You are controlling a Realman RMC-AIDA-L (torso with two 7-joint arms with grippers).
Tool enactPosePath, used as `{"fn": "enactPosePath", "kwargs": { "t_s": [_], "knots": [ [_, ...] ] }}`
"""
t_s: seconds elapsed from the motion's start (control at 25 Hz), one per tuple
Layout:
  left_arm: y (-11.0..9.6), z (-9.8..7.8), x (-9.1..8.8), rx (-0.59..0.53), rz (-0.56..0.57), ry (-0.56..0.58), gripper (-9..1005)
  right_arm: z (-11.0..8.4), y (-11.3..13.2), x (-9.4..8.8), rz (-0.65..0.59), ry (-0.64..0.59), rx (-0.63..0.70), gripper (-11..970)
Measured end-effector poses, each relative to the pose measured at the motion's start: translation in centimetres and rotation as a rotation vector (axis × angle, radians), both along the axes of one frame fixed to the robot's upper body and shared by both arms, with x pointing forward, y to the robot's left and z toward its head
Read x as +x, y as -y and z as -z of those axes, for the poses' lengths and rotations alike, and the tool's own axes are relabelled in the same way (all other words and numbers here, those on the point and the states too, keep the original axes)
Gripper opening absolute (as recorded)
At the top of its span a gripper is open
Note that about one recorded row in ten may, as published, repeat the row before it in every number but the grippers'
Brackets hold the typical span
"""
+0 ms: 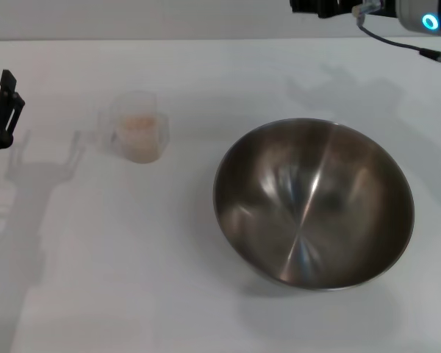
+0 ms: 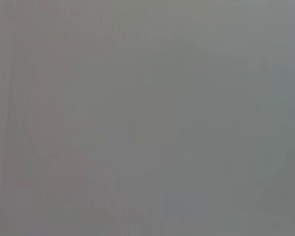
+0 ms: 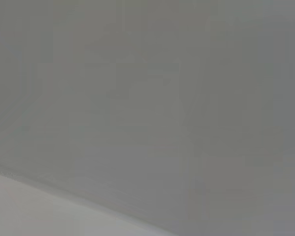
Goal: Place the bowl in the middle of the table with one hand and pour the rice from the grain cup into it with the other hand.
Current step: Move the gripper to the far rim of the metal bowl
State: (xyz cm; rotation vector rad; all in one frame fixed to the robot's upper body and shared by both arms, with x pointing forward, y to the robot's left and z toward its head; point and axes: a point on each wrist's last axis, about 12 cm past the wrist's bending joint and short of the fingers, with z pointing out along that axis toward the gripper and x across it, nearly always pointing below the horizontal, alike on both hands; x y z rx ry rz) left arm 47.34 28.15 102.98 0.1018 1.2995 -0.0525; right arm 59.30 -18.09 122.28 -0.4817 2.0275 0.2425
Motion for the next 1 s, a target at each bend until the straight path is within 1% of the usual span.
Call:
{"fn": "enactPosePath", "kwargs": {
  "t_s": [0.04, 0.08, 0.12, 0.16, 0.24, 0.28, 0.32, 0.36, 0.4, 0.44, 0.48, 0.56, 0.64, 0.68, 0.72, 0.76, 0.84, 1.0],
  "knots": [
    [0.0, 0.0, 0.0, -0.001, -0.002, 0.001, 831, -0.9, 0.0, -0.3, -0.068, -0.021, -0.068, 721],
    [0.0, 0.0, 0.0, -0.002, -0.002, 0.002, 831, -0.9, 0.0, -0.3, -0.068, -0.021, -0.068, 720],
    [0.0, 0.0, 0.0, -0.002, -0.002, 0.002, 831, -1.4, -0.1, -0.4, -0.112, -0.029, -0.101, 718],
    [-0.2, 0.0, 0.0, -0.002, -0.008, 0.003, 831, -1.8, -0.2, -0.7, -0.167, -0.063, -0.142, 717],
    [-0.3, 0.0, 0.0, 0.002, -0.011, 0.003, 831, -2.1, 0.2, -1.0, -0.182, -0.111, -0.166, 715],
    [-0.3, 0.0, 0.0, 0.000, -0.011, 0.004, 831, -2.1, 0.2, -1.0, -0.182, -0.111, -0.166, 714],
    [-0.3, -0.1, 0.1, -0.003, -0.011, 0.005, 831, -2.1, 0.9, -1.2, -0.192, -0.161, -0.193, 713],
    [-0.3, -0.1, 0.1, -0.003, -0.011, 0.005, 831, -2.1, 0.9, -1.2, -0.192, -0.161, -0.193, 712],
    [-0.3, -0.1, 0.1, -0.003, -0.011, 0.005, 831, -1.9, 1.2, -1.3, -0.203, -0.220, -0.209, 711],
    [-0.5, -0.2, -0.1, -0.016, -0.021, 0.015, 831, -1.6, 1.2, -1.4, -0.209, -0.253, -0.216, 709],
    [-0.5, -0.2, -0.1, -0.016, -0.021, 0.015, 831, -1.6, 1.2, -1.4, -0.209, -0.253, -0.216, 708],
    [-0.5, -0.2, -0.1, -0.018, -0.024, 0.018, 830, -1.2, 1.6, -1.4, -0.211, -0.310, -0.227, 706],
    [-0.7, -0.5, -0.4, -0.025, -0.032, 0.047, 830, -0.7, 2.0, -1.5, -0.217, -0.374, -0.236, 704],
    [-0.7, -0.5, -0.4, -0.025, -0.032, 0.047, 830, -0.7, 2.0, -1.5, -0.217, -0.374, -0.236, 703],
    [-0.7, -0.5, -0.5, -0.026, -0.034, 0.056, 830, -0.3, 2.1, -1.6, -0.223, -0.410, -0.243, 702],
    [-0.7, -0.6, -0.6, -0.027, -0.035, 0.061, 830, -0.3, 2.1, -1.6, -0.223, -0.410, -0.243, 700],
    [-0.8, -0.6, -0.7, -0.028, -0.037, 0.067, 830, 0.3, 2.3, -1.6, -0.219, -0.453, -0.258, 698],
    [-0.9, -0.6, -0.7, -0.027, -0.038, 0.067, 830, 0.6, 2.8, -1.5, -0.200, -0.468, -0.280, 694]
  ]
}}
